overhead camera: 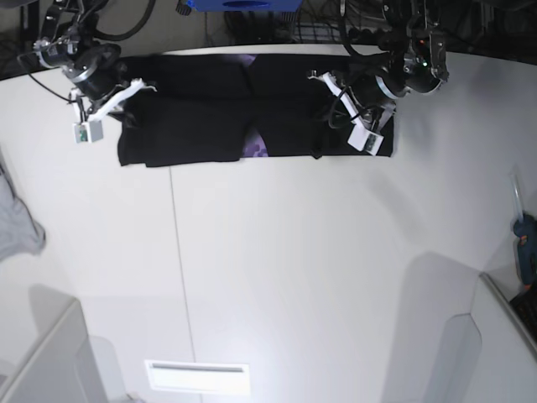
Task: Fold the T-shirt properly
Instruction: 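Fold the strip end with the left gripper toward the right gripper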
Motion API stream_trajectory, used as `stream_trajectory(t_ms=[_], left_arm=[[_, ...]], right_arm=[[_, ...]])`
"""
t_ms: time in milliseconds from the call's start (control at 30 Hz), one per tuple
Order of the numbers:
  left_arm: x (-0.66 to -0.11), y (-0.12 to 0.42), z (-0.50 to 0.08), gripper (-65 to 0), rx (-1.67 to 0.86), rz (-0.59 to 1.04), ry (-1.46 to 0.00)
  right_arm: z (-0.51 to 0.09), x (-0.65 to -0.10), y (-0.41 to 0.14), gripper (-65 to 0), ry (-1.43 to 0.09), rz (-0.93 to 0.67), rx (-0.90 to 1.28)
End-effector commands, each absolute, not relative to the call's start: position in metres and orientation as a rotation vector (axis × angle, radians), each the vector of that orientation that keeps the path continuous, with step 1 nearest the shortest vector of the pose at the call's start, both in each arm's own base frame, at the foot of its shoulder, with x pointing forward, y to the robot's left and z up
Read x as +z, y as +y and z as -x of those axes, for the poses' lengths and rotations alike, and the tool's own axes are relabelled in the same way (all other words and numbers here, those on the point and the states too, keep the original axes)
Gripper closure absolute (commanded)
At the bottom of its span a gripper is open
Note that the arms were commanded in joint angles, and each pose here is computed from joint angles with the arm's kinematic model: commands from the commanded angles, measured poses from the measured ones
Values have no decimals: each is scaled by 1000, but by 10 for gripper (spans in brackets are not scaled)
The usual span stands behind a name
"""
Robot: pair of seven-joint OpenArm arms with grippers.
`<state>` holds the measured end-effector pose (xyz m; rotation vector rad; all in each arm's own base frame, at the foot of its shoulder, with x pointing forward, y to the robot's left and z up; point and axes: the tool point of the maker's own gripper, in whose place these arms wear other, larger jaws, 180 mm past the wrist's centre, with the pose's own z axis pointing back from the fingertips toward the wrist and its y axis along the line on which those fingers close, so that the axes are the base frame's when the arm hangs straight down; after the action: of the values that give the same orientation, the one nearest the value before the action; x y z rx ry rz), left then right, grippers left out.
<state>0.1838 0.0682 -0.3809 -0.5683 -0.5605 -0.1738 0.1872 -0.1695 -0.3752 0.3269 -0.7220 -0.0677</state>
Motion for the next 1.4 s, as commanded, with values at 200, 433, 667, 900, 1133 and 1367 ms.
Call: stream_trajectory(t_ms=[200, 433, 667, 900, 1133, 1367], left_arm=[[-373, 66, -188, 0, -173, 589, -590], [-373, 65, -187, 0, -175, 590, -588], [-373, 65, -187, 0, -176, 591, -587], [-370, 38, -182, -171, -251, 642, -569], [-370, 35, -190, -380, -251, 651, -578], [-366, 38, -192, -392, -255, 643, -592]], right_arm=[[-194, -367, -172, 0, -761, -327, -64], [-192, -373, -173, 0, -744, -331, -78], [-192, -374, -173, 0, -742, -331, -79], [-192, -374, -173, 0, -742, -331, -79], [-190, -374, -173, 0, -739, -331, -79], [-192, -374, -173, 0, -742, -331, -79]])
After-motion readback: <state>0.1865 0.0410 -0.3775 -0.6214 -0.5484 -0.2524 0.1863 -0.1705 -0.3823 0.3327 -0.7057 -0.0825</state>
